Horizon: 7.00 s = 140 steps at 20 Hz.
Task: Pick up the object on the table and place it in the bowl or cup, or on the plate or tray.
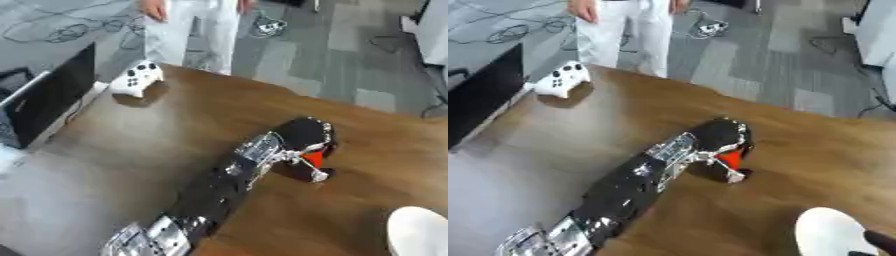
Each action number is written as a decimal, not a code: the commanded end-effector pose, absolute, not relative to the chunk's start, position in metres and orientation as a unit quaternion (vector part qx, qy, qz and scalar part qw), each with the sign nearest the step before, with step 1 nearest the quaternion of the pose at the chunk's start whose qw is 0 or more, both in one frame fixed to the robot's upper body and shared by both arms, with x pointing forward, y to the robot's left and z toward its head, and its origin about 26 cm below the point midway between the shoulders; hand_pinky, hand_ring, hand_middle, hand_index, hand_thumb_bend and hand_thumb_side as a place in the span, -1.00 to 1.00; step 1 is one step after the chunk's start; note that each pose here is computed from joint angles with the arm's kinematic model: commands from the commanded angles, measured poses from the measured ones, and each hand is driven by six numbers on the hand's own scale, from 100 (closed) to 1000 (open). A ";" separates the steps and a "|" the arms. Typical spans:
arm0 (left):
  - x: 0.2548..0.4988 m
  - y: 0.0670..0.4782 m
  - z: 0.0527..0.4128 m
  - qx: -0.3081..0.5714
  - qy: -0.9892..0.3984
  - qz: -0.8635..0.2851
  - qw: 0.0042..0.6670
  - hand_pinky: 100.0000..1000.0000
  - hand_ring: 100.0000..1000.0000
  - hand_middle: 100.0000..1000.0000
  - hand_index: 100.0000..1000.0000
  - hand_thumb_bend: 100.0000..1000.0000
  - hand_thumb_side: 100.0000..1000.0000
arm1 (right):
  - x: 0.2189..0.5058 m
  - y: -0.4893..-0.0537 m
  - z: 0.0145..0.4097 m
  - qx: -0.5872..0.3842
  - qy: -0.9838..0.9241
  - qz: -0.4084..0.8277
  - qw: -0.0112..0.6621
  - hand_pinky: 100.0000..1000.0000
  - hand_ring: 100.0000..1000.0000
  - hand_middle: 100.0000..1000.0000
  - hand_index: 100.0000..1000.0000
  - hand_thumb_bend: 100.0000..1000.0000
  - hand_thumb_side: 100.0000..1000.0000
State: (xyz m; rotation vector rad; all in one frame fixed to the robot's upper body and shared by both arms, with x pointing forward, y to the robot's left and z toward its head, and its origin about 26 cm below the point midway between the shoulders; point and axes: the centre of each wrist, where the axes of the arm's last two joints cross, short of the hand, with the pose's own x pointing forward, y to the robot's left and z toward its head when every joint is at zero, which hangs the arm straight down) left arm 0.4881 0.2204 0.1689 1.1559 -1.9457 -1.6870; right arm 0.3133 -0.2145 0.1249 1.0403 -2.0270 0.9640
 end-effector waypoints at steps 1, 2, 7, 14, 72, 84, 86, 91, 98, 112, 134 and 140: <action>0.488 0.216 0.171 0.412 -0.681 -0.590 0.138 -1.00 -1.00 -1.00 -0.64 -0.47 -0.95 | 0.311 -0.214 0.134 0.393 -0.779 0.375 0.312 0.82 0.85 1.00 0.98 -1.00 0.01; 0.487 0.215 0.170 0.412 -0.681 -0.590 0.135 -1.00 -1.00 -1.00 -0.69 -0.44 -0.92 | 0.311 -0.214 0.134 0.393 -0.779 0.375 0.312 0.82 0.85 1.00 0.98 -1.00 0.01; 0.486 0.214 0.166 0.409 -0.678 -0.597 0.129 -1.00 -1.00 -1.00 -0.82 -0.47 -0.86 | 0.311 -0.214 0.133 0.393 -0.780 0.373 0.313 0.82 0.85 1.00 0.98 -1.00 0.01; 0.480 0.204 0.175 0.399 -0.702 -0.581 0.106 -1.00 -1.00 -1.00 -0.87 -0.40 -0.85 | 0.311 -0.216 0.131 0.393 -0.780 0.370 0.316 0.82 0.86 1.00 0.98 -1.00 0.01; 0.402 0.098 0.257 0.221 -0.733 -0.643 -0.023 -1.00 -1.00 -1.00 -0.71 -0.48 -0.86 | 0.298 -0.306 0.047 0.179 -0.804 0.335 0.456 0.88 0.90 1.00 1.00 -1.00 -0.04; 0.411 0.088 0.249 0.223 -0.729 -0.646 -0.036 -1.00 -1.00 -1.00 -0.71 -0.48 -0.85 | 0.299 -0.305 0.047 0.178 -0.800 0.343 0.459 0.88 0.90 1.00 1.00 -1.00 -0.04; 0.410 0.087 0.249 0.218 -0.732 -0.644 -0.037 -1.00 -1.00 -1.00 -0.72 -0.49 -0.85 | 0.299 -0.306 0.046 0.178 -0.799 0.343 0.461 0.88 0.90 1.00 1.00 -1.00 -0.04; 0.402 0.079 0.259 0.193 -0.744 -0.638 -0.043 -1.00 -1.00 -1.00 -0.72 -0.48 -0.86 | 0.299 -0.307 0.043 0.177 -0.796 0.343 0.466 0.88 0.90 1.00 1.00 -1.00 -0.04; 0.389 0.071 0.273 0.172 -0.748 -0.639 -0.056 -1.00 -1.00 -1.00 -0.71 -0.48 -0.86 | 0.299 -0.308 0.040 0.178 -0.795 0.343 0.467 0.88 0.90 1.00 1.00 -1.00 -0.04; 0.399 0.074 0.267 0.187 -0.738 -0.646 -0.050 -1.00 -1.00 -1.00 -0.68 -0.49 -0.86 | 0.302 -0.302 0.049 0.187 -0.799 0.347 0.454 0.88 0.90 1.00 1.00 -1.00 -0.04; 0.403 0.076 0.269 0.150 -0.783 -0.598 -0.081 0.67 0.78 0.74 0.87 0.06 0.89 | 0.302 -0.301 0.051 0.191 -0.795 0.353 0.454 0.88 0.90 1.00 1.00 -1.00 -0.04; 0.404 0.077 0.269 0.152 -0.779 -0.603 -0.086 0.64 0.66 0.66 0.79 0.07 0.88 | 0.302 -0.302 0.050 0.190 -0.795 0.354 0.455 0.88 0.91 1.00 1.00 -1.00 -0.03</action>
